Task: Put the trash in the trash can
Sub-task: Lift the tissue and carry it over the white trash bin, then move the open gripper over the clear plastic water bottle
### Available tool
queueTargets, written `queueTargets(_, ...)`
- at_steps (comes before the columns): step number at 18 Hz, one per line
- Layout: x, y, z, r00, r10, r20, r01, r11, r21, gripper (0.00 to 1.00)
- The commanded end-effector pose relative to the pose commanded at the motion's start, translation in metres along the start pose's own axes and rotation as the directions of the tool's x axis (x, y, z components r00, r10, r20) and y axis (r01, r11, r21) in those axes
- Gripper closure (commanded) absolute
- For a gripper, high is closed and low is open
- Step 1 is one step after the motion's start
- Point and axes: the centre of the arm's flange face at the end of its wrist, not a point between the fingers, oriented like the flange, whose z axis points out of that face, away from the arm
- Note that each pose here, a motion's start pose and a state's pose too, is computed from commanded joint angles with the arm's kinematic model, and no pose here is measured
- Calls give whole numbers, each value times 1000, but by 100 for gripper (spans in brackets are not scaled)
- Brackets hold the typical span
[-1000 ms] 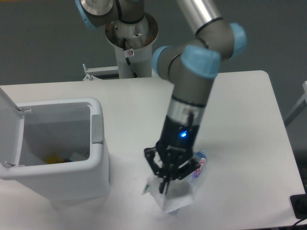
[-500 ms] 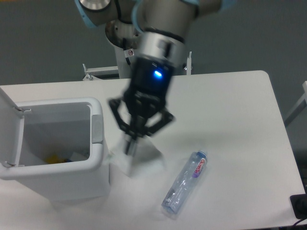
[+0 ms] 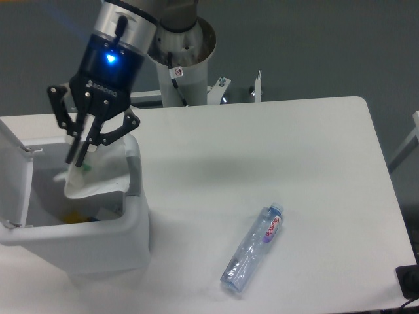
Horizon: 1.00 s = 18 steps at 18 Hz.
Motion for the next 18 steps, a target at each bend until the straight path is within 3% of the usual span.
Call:
queueTargets(6,-17,-23,-19,997,6,82,-9,999,33,1)
queueTargets(10,-137,-18,-32,970,-132,202,127,991,36,0)
queueTargets(12,-221,-6,-37,941,-188,280,185,982,37,0)
queueTargets(13,-236,-6,-37,935,-171,310,171,985,28,0)
queueTargets(15,-282,8,-42,903,-146,405,164,986,-10,0)
queueTargets(18,-326,31,-13,878,-60,474,134,983,-124,0)
